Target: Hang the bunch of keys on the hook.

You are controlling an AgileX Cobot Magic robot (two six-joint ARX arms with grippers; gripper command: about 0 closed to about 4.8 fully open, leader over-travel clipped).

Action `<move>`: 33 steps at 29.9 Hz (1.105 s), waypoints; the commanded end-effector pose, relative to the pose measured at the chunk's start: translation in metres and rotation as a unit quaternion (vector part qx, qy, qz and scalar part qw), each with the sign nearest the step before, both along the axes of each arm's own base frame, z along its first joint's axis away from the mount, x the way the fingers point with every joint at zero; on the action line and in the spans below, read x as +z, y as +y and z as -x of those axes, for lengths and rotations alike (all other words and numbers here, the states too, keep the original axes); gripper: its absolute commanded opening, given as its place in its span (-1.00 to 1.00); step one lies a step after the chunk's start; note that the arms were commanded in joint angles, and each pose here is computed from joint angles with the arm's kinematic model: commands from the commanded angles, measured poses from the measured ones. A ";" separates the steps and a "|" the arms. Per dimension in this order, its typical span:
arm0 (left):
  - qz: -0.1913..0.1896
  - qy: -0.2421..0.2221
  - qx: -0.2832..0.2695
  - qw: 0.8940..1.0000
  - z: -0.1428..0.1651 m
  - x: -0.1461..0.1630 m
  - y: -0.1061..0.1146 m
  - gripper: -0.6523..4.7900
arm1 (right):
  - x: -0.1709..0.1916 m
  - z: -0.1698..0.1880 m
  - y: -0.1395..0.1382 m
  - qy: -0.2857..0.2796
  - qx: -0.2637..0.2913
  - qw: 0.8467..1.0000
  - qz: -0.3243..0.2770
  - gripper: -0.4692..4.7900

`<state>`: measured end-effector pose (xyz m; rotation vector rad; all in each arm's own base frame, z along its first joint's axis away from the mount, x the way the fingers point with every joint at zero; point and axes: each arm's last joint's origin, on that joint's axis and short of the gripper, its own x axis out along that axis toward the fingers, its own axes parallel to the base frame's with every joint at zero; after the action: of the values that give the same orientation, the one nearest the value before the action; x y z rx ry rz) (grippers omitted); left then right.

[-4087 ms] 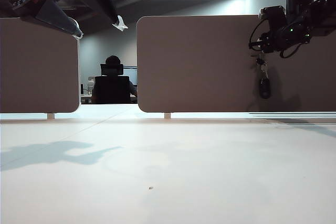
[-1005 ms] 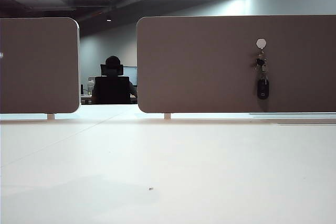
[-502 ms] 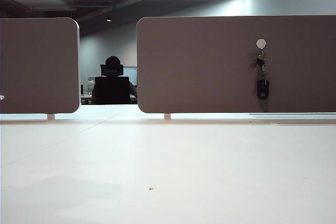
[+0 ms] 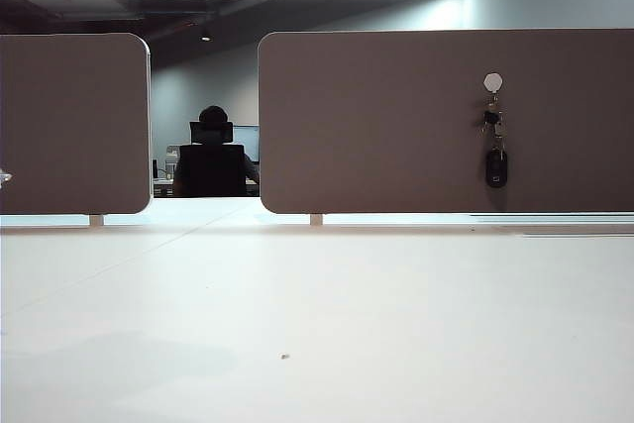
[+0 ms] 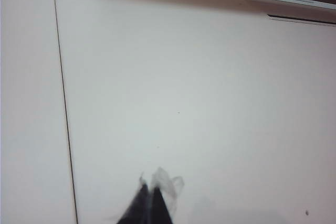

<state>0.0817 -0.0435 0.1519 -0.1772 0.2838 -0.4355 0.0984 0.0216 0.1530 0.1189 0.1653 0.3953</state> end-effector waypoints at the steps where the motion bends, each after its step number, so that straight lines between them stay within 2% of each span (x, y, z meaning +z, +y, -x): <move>1: -0.002 0.003 -0.004 1.000 0.000 -0.002 0.000 -0.78 | -0.001 0.000 0.000 -0.001 0.001 1.000 -0.001 -0.84; 3: -0.002 0.003 -0.004 1.000 0.000 -0.002 0.000 -0.78 | 0.000 -0.001 -0.001 -0.010 -0.016 1.000 0.007 -0.84; 8: -0.002 0.003 -0.004 1.000 0.000 -0.002 0.000 -0.78 | 0.002 -0.003 -0.006 -0.023 -0.110 0.994 0.016 -0.84; 13: 0.005 0.005 0.005 1.000 -0.002 -0.002 0.004 -0.78 | 0.003 -0.003 -0.007 -0.025 -0.118 0.993 0.016 -0.84; 15: 0.007 0.006 0.034 0.999 -0.005 -0.002 0.010 -0.78 | 0.003 -0.003 -0.007 -0.025 -0.118 0.993 0.016 -0.84; 18: 0.008 0.005 0.109 0.994 -0.009 -0.002 0.024 -0.78 | 0.003 -0.003 -0.007 -0.026 -0.118 0.993 0.016 -0.84; 23: 0.004 0.003 0.223 0.975 -0.011 -0.002 0.043 -0.78 | 0.004 -0.002 -0.007 -0.029 -0.118 0.992 0.013 -0.84; 28: 0.005 0.004 0.254 0.967 -0.011 -0.002 0.049 -0.78 | 0.004 -0.002 -0.007 -0.034 -0.121 0.992 0.012 -0.84; 33: 0.005 0.004 0.256 0.967 -0.011 -0.002 0.049 -0.78 | 0.004 -0.002 -0.007 -0.033 -0.121 0.992 0.012 -0.84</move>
<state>0.0925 0.0056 0.1518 -0.2528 0.2249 0.0763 0.0996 0.0147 0.1575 0.0987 0.0981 0.1568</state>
